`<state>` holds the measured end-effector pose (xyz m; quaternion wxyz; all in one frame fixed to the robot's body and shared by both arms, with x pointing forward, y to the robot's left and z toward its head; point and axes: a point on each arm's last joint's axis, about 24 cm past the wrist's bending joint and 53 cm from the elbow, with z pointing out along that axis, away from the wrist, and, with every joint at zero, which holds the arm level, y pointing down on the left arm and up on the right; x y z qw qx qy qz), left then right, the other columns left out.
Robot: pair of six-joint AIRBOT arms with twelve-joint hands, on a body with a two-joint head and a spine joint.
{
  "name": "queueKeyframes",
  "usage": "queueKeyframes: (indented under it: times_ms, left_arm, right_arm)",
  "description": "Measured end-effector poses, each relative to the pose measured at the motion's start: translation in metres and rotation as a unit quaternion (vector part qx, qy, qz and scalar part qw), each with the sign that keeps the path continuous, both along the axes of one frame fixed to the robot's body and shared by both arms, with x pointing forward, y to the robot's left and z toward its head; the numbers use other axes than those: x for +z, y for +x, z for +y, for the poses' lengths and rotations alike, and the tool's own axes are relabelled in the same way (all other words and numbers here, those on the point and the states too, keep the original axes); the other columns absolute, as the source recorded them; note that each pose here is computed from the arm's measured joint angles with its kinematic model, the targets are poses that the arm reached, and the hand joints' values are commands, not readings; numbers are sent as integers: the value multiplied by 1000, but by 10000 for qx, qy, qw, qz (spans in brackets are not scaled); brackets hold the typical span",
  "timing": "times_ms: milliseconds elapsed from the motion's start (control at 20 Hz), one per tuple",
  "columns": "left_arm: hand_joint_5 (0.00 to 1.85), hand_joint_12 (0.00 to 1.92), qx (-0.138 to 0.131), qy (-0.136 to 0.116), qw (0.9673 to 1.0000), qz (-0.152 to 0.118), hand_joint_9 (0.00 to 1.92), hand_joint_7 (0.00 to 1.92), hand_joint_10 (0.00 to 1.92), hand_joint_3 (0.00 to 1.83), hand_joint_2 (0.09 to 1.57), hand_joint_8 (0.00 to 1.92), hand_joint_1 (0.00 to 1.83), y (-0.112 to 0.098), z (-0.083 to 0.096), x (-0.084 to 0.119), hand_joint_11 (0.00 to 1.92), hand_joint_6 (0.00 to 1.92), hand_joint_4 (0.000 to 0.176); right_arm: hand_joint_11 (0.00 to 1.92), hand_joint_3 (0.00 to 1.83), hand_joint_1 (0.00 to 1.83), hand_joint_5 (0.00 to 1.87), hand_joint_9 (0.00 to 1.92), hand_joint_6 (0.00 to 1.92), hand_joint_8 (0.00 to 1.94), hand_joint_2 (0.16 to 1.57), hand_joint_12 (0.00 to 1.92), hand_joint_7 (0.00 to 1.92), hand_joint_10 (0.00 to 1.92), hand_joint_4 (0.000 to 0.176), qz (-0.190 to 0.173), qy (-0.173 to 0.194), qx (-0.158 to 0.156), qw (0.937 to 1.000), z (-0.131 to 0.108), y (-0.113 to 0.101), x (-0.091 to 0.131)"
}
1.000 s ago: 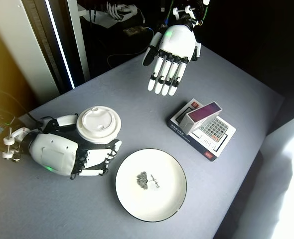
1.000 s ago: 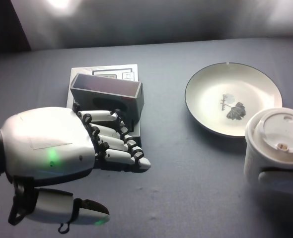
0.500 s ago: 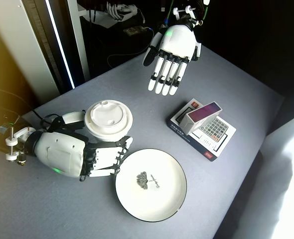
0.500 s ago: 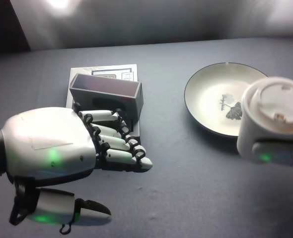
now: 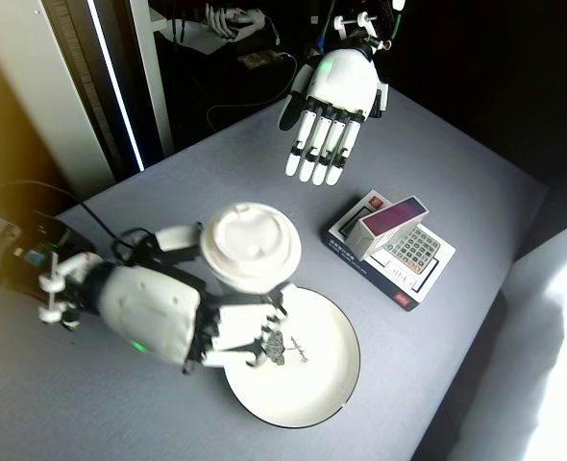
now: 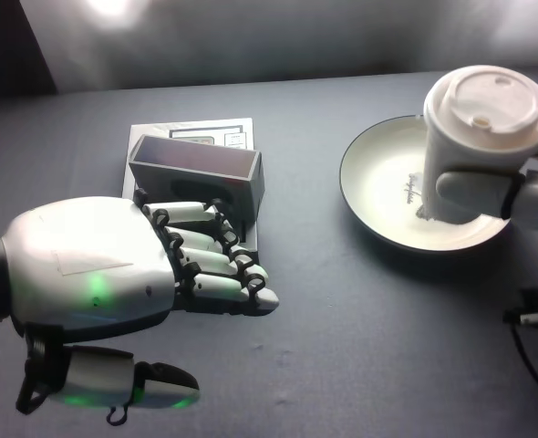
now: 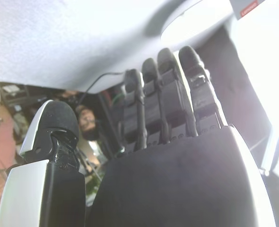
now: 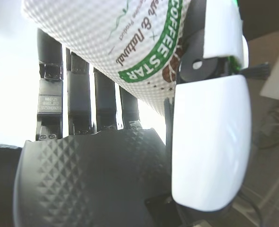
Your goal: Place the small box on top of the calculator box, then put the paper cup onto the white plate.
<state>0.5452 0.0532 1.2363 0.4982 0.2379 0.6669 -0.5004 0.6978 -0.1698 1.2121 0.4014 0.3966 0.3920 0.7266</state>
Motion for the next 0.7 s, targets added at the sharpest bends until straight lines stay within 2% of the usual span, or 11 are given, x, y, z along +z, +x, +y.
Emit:
queueKeyframes:
  times_ms: [50, 100, 150, 200, 250, 300, 350, 450, 550, 700]
  left_arm:
    - [340, 698, 1, 3, 10000, -6, 314, 327, 4, 2, 1332, 0, 332, 0, 0, 0, 0, 0, 0]
    - [376, 736, -5, 5, 10000, -9, 369, 376, 11, 0, 1313, 5, 328, 0, 0, 0, 33, 3, 0]
    - [353, 760, -8, 19, 10000, -17, 353, 356, 2, 2, 1323, 0, 322, 0, 0, 0, 6, 0, 0]
    - [346, 719, -27, 4, 10000, -15, 335, 341, 3, 4, 1334, 1, 321, -1, -1, 0, 0, 0, 0]
    - [348, 687, -54, 6, 10000, -28, 324, 334, 0, 3, 1337, 0, 314, -2, -2, 1, 0, 1, 0]
    - [374, 770, -64, 24, 10000, -29, 364, 371, 7, 1, 1333, 4, 322, -2, -3, 0, 10, 1, 0]
    - [365, 823, -64, 35, 10000, -25, 378, 378, 6, 1, 1342, 2, 312, -2, -3, -1, 1, 1, 0]
    - [359, 819, -85, 16, 10000, 20, 393, 385, 5, 0, 1329, 1, 272, -3, -4, -1, 32, 0, 0]
    - [360, 812, -105, 25, 9999, 22, 376, 378, 0, 0, 1321, 0, 292, -3, -5, -1, 28, 1, 0]
    - [372, 821, -130, -1, 9999, 71, 378, 384, 2, 0, 1322, 2, 298, -5, -7, -1, 30, 5, 0]
  right_arm:
    - [526, 10, 1340, 779, 827, 1112, 1028, 1144, 1229, 1011, 1121, 0, 55, -55, -114, 9999, -4, 8, -6]
    - [551, 0, 1259, 857, 774, 1043, 1015, 1130, 1234, 1035, 788, 0, 133, -55, -176, 9997, -5, 14, -9]
    - [585, 4, 1348, 808, 819, 1086, 987, 1137, 1234, 1016, 1199, 0, 185, -77, -224, 9995, -5, 21, -12]
    - [594, 0, 1367, 798, 821, 1104, 1026, 1147, 1245, 990, 1304, 0, 178, -85, -268, 9994, -5, 25, -10]
    - [584, 0, 1247, 868, 873, 1031, 1002, 1123, 1219, 1049, 577, 0, 144, -92, -292, 9994, -4, 30, -8]
    - [597, 0, 1349, 835, 865, 1047, 915, 1125, 1202, 1055, 1120, 0, 102, -77, -297, 9995, -2, 32, -6]
    - [617, 2, 1368, 838, 874, 1077, 928, 1130, 1174, 1004, 1252, 0, 82, -66, -298, 9995, 1, 33, -5]
    - [617, 1, 1368, 803, 824, 1131, 978, 1147, 1206, 981, 1342, 0, 40, -93, -256, 9996, 11, 35, -6]
    - [587, 0, 1369, 813, 816, 1117, 983, 1144, 1258, 997, 1325, 0, 49, -92, -215, 9997, 20, 37, -12]
    - [607, 0, 1369, 784, 859, 1151, 978, 1144, 1215, 981, 1292, 0, -54, 19, -291, 9996, 17, 39, -6]
